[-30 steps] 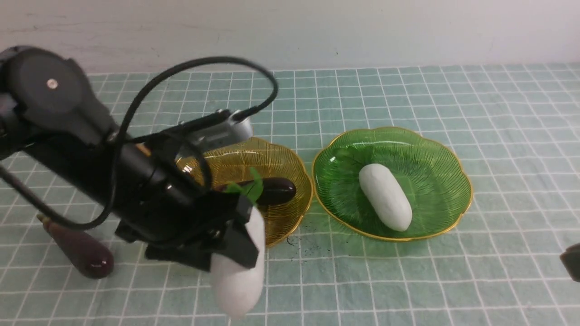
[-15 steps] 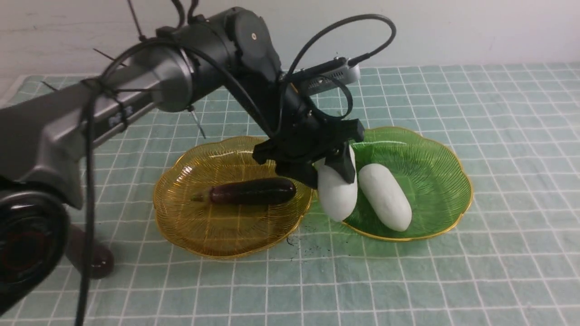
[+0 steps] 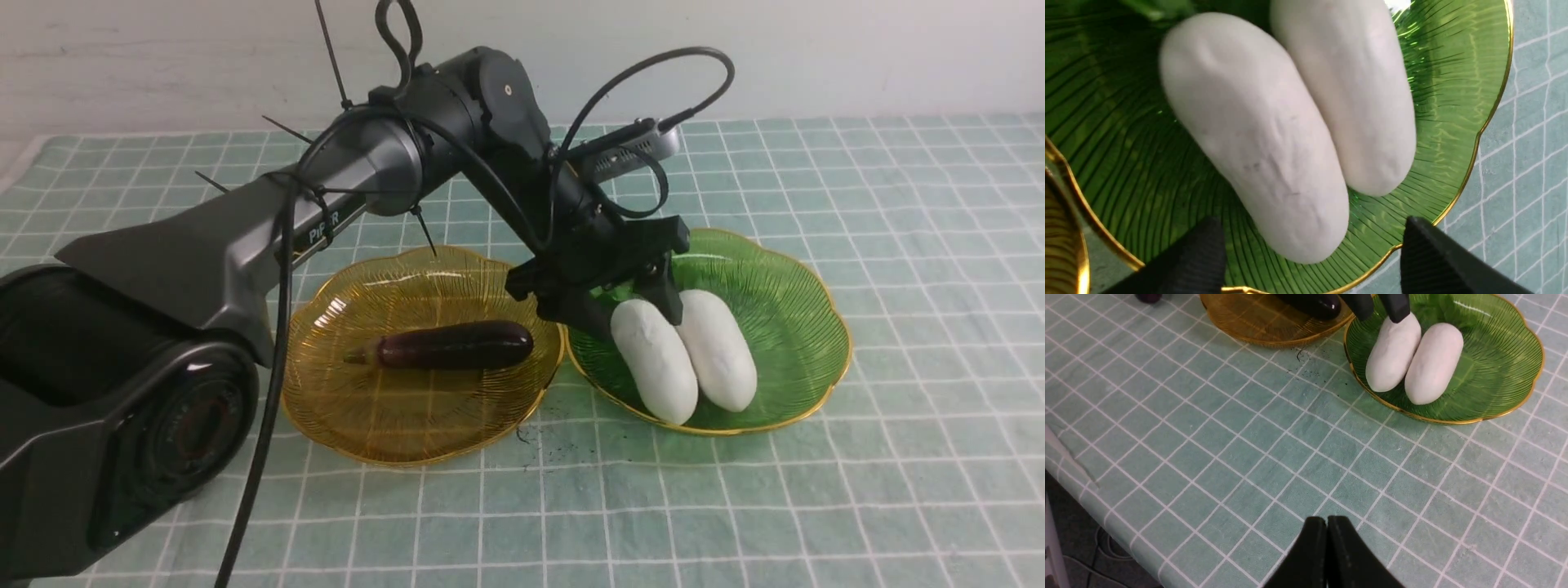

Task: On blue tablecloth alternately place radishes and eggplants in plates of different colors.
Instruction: 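Pick up the eggplant and place it in the yellow plate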

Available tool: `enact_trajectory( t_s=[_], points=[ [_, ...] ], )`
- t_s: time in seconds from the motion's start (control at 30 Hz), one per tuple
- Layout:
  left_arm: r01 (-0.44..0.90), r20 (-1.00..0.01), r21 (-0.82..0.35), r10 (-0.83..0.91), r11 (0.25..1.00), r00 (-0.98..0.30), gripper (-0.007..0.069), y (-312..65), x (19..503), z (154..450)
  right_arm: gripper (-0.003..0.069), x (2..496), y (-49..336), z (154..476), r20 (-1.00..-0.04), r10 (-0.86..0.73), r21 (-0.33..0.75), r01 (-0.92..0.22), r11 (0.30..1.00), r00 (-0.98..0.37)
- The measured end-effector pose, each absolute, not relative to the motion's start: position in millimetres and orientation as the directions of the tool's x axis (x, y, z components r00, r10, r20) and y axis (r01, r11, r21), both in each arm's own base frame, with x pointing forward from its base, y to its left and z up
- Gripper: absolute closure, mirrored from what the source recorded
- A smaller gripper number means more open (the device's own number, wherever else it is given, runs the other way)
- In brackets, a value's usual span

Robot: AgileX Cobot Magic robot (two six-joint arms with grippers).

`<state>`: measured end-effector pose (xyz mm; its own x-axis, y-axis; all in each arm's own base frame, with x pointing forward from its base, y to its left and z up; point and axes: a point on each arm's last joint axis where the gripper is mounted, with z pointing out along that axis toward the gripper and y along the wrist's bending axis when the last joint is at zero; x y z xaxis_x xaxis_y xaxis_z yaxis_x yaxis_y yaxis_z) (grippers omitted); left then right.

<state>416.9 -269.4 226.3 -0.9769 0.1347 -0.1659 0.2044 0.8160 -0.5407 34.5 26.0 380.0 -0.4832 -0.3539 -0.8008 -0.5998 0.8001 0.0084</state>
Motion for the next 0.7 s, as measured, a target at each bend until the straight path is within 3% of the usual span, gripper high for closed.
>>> enact_trajectory(
  t_s=[0.1, 0.17, 0.2, 0.23, 0.37, 0.57, 0.7],
  points=[
    [0.203, -0.171, -0.543, 0.130, 0.815, -0.977, 0.0153, -265, 420, 231, 0.0674, 35, 25, 380, -0.801, -0.358, -0.004, -0.593, 0.805, -0.480],
    [0.202, -0.171, -0.544, 0.128, 0.814, -0.977, 0.0234, -255, 425, 241, 0.0674, 36, 25, 380, -0.801, -0.360, -0.010, -0.590, 0.807, -0.479],
    [0.199, -0.176, -0.546, 0.121, 0.814, -0.977, 0.0278, -250, 429, 246, 0.0674, 36, 24, 380, -0.801, -0.361, -0.013, -0.589, 0.808, -0.478],
    [0.205, -0.214, -0.550, 0.100, 0.810, -0.972, 0.0393, -237, 437, 259, 0.0674, 36, 23, 380, -0.801, -0.365, -0.024, -0.583, 0.812, -0.475],
    [0.206, -0.293, -0.538, 0.047, 0.818, -0.955, 0.0581, -204, 446, 290, 0.0674, 37, 22, 380, -0.801, -0.371, -0.042, -0.574, 0.818, -0.470],
    [0.254, -0.427, -0.429, 0.053, 0.867, -0.903, 0.0631, -169, 426, 344, 0.0674, 38, 21, 380, -0.801, -0.373, -0.049, -0.570, 0.820, -0.468],
    [0.292, -0.484, -0.185, 0.171, 0.938, -0.858, 0.0633, -135, 384, 371, 0.0674, 38, 21, 380, -0.801, -0.374, -0.051, -0.569, 0.820, -0.467]
  ],
)
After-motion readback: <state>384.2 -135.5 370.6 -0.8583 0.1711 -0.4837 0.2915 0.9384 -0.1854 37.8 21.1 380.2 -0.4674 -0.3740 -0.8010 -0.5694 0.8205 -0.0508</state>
